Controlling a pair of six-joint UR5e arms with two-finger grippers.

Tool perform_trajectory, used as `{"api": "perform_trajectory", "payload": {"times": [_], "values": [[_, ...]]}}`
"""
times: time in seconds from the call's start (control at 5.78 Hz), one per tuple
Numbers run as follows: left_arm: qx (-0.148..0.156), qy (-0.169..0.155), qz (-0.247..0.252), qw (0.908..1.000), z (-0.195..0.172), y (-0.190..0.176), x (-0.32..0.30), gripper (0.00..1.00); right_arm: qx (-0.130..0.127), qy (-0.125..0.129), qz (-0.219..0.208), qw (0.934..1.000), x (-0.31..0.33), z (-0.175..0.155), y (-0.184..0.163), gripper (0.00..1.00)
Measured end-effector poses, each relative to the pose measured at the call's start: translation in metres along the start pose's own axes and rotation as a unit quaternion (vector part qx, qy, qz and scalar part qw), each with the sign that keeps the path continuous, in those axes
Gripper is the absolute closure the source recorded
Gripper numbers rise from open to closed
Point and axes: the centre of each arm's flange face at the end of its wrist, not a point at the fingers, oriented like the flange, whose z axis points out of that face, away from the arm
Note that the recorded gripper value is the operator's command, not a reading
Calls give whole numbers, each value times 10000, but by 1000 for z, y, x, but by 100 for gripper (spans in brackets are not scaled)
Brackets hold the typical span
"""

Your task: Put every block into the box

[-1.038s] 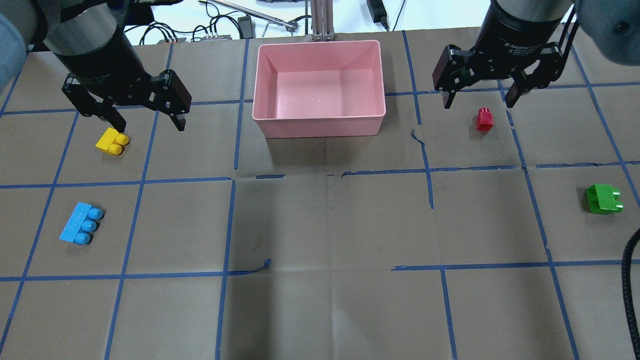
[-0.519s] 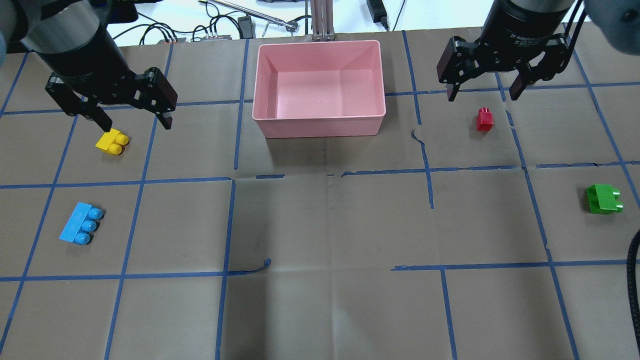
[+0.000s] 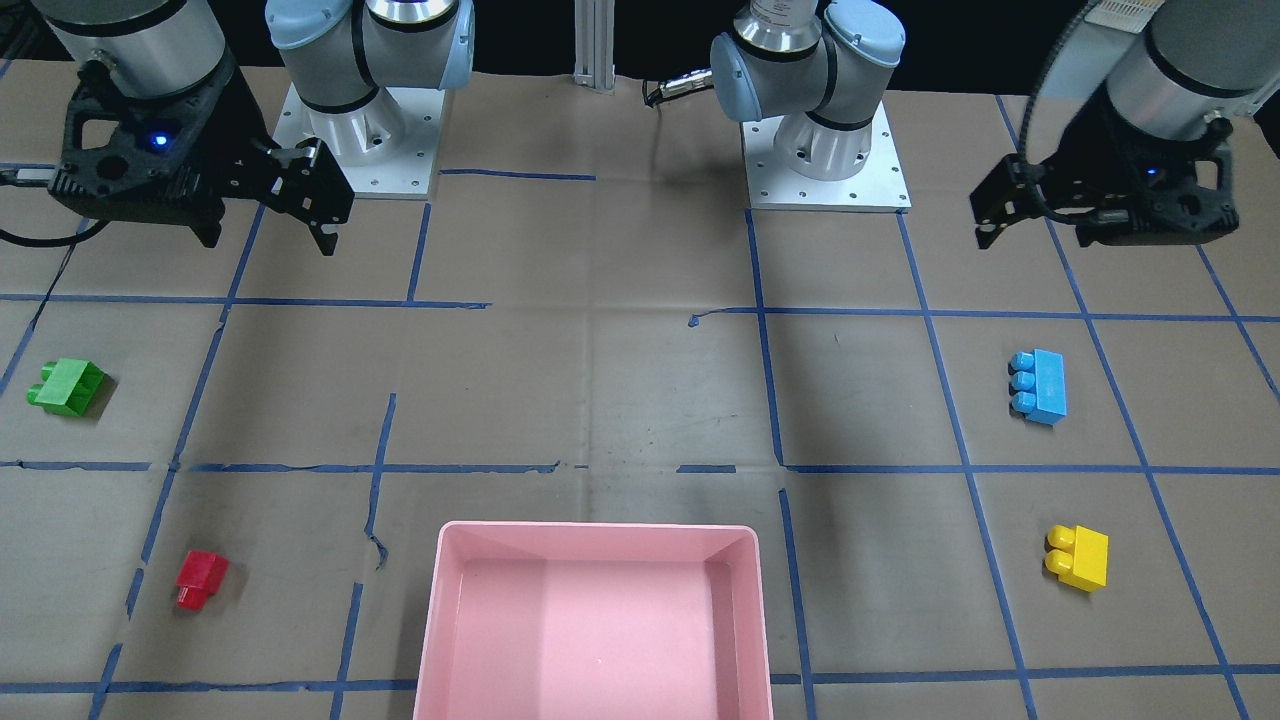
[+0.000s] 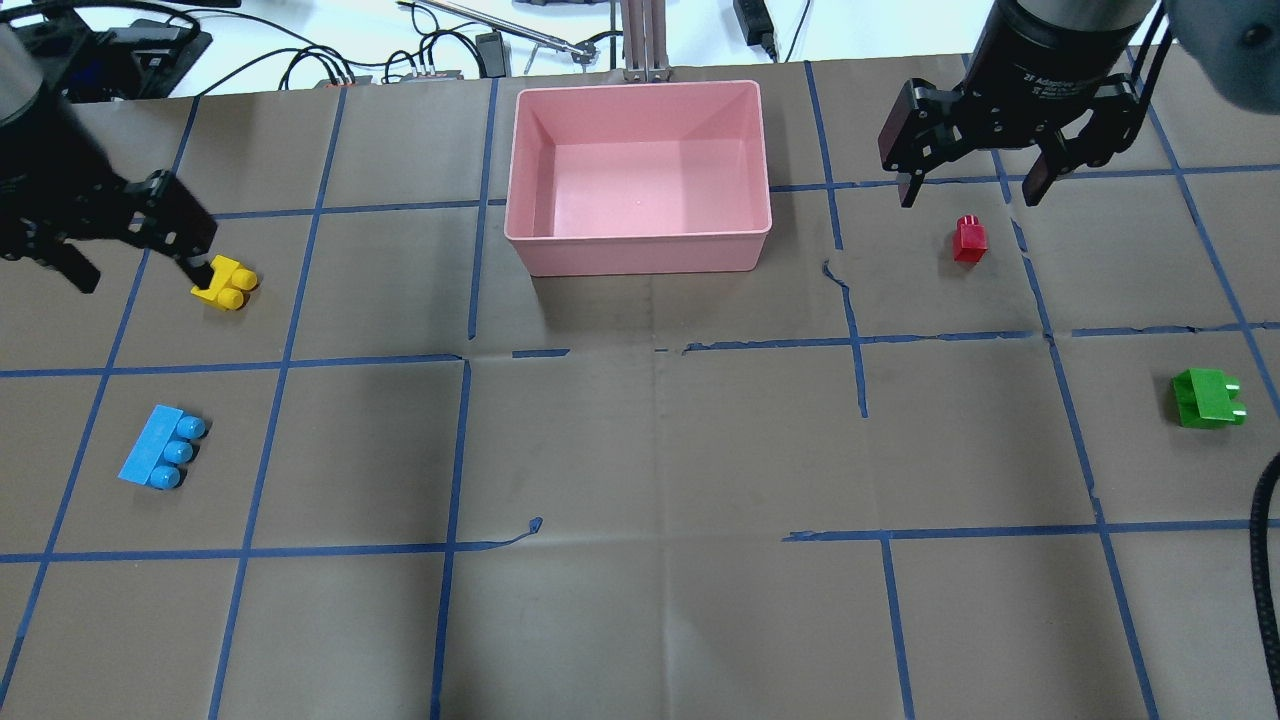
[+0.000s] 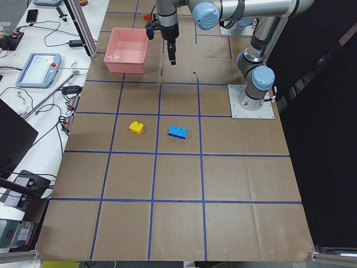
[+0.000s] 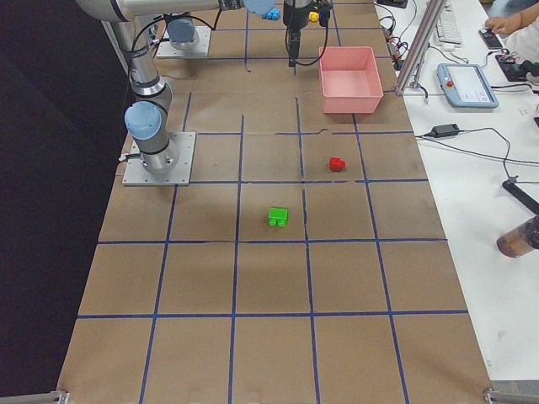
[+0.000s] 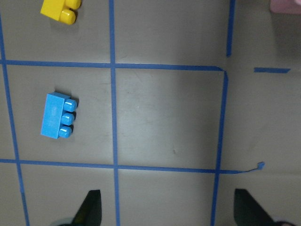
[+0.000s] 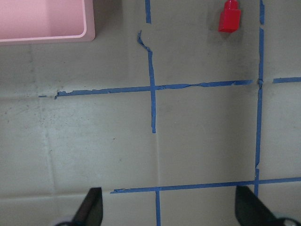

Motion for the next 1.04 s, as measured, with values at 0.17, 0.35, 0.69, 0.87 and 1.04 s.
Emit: {"api": "perform_trajectory", "payload": {"times": [0.17, 0.35, 0.69, 0.87, 1.04], "values": [[-102, 2, 315, 9995, 25, 4, -45, 1, 1, 11, 50, 10000, 27, 2, -9, 0], [-86, 15, 658, 9978, 52, 7, -82, 1, -39, 27, 55, 10000, 70, 7, -20, 0], [63, -35, 1125, 9936, 120, 2, -137, 1, -303, -26, 67, 9995, 195, 34, -39, 0], [134, 9, 1140, 9934, 155, -1, -157, 2, -418, 38, 291, 9987, 271, 49, -38, 0], [213, 114, 1179, 9927, 183, -1, -165, 3, -460, 178, 433, 9978, 336, 65, -32, 0]]}}
